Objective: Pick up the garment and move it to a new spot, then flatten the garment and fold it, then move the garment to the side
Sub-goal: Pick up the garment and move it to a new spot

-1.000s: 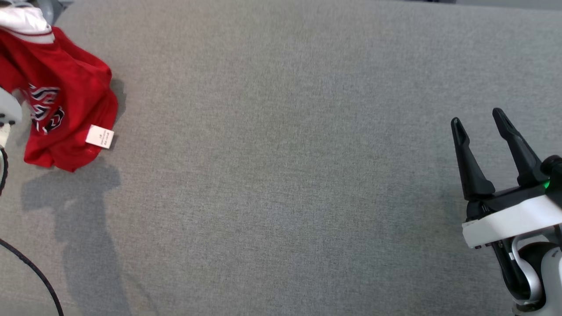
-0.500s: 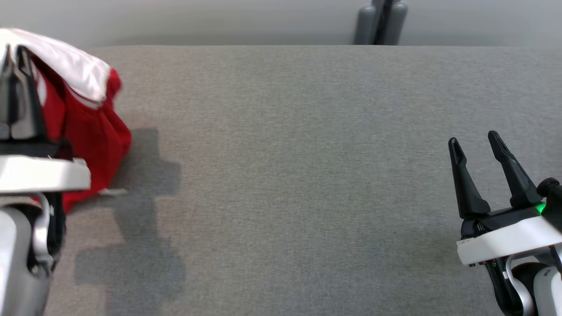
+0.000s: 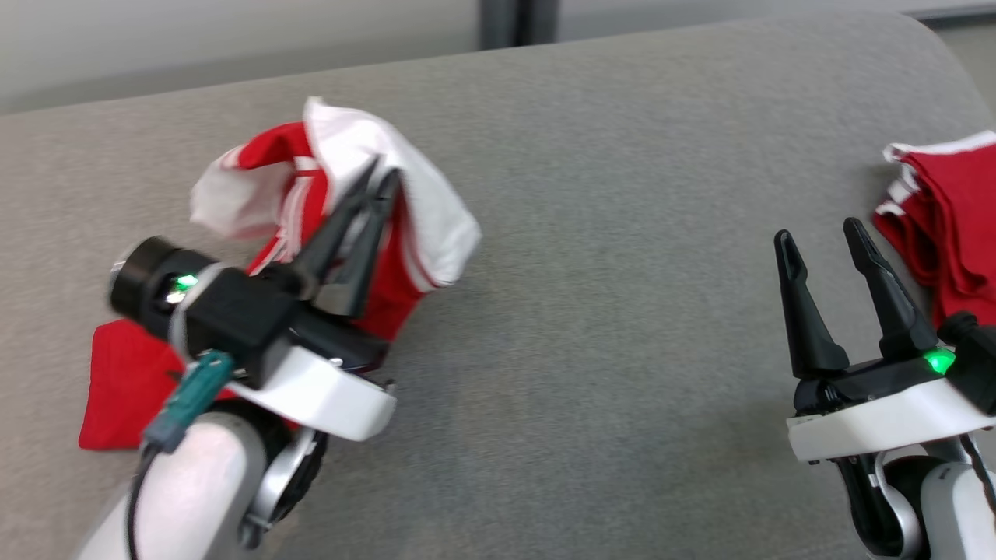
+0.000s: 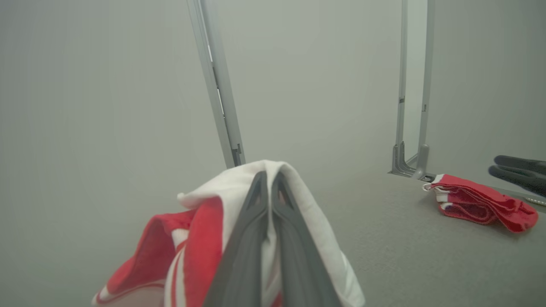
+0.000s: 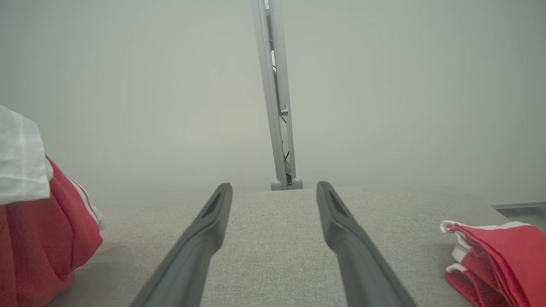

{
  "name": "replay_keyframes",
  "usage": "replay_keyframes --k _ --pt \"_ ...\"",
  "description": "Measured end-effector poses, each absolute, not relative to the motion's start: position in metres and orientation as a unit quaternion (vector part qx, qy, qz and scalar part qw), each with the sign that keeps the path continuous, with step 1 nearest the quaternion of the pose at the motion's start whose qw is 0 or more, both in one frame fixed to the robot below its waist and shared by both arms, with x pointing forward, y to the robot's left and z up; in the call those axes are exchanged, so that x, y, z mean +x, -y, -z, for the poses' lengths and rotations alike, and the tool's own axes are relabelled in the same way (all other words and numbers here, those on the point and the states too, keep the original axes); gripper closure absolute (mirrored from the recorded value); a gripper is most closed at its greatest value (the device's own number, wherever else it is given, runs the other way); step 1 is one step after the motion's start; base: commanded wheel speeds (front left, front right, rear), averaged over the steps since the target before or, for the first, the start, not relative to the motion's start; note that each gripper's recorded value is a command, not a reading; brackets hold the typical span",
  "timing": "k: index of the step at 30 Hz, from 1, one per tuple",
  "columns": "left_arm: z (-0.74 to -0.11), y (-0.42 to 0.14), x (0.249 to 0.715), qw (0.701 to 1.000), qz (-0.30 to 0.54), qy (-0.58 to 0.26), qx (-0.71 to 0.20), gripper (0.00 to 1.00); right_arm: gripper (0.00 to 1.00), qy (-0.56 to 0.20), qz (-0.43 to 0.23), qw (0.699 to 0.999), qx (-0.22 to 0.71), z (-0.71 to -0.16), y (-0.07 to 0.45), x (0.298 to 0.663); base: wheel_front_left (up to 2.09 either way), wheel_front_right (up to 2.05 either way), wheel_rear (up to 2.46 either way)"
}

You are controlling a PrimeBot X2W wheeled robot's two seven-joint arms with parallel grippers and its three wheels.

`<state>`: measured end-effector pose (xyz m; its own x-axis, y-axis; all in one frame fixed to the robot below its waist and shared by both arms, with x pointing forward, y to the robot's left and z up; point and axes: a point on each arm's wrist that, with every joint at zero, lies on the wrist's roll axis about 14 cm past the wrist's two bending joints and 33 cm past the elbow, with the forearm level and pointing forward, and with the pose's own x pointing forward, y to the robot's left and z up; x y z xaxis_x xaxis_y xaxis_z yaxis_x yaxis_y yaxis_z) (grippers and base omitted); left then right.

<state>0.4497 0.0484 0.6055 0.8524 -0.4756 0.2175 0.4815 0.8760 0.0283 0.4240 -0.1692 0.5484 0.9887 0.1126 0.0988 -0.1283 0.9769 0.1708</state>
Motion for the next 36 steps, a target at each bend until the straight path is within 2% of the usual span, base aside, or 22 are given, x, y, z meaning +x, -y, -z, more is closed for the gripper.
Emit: replay_keyframes --k 8,17,18,19,23,27,36 --pt "-0.552 0.071 0.453 0.909 0.415 0.037 -0.028 1.0 0.0 0.035 0.014 0.995 0.097 -0.531 0.215 0.402 0.0 0.0 0.0" --pt "-0.47 0.139 0.446 0.862 0.5 -0.071 -0.049 1.0 0.0 0.007 0.088 0.99 0.108 -0.498 0.254 0.379 0.0 0.0 0.0" --pt "-0.465 0.141 0.446 0.859 0.503 -0.077 -0.053 0.53 0.0 0.005 0.092 0.99 0.107 -0.496 0.256 0.378 0.0 0.0 0.0" --pt "-0.462 0.143 0.445 0.858 0.505 -0.08 -0.058 0.0 0.0 0.003 0.095 0.99 0.107 -0.494 0.258 0.378 0.0 0.0 0.0" --pt "-0.474 0.142 0.444 0.858 0.503 -0.061 -0.084 0.0 0.0 0.003 0.094 0.99 0.109 -0.492 0.257 0.38 0.0 0.0 0.0" --pt "-0.496 0.124 0.447 0.87 0.478 -0.026 -0.114 0.0 0.0 0.011 0.077 0.991 0.109 -0.497 0.249 0.388 0.0 0.0 0.0" --pt "-0.524 0.012 0.48 0.943 0.307 0.042 -0.118 0.0 0.0 0.026 0.027 0.994 0.1 -0.515 0.222 0.408 0.0 0.0 0.0"
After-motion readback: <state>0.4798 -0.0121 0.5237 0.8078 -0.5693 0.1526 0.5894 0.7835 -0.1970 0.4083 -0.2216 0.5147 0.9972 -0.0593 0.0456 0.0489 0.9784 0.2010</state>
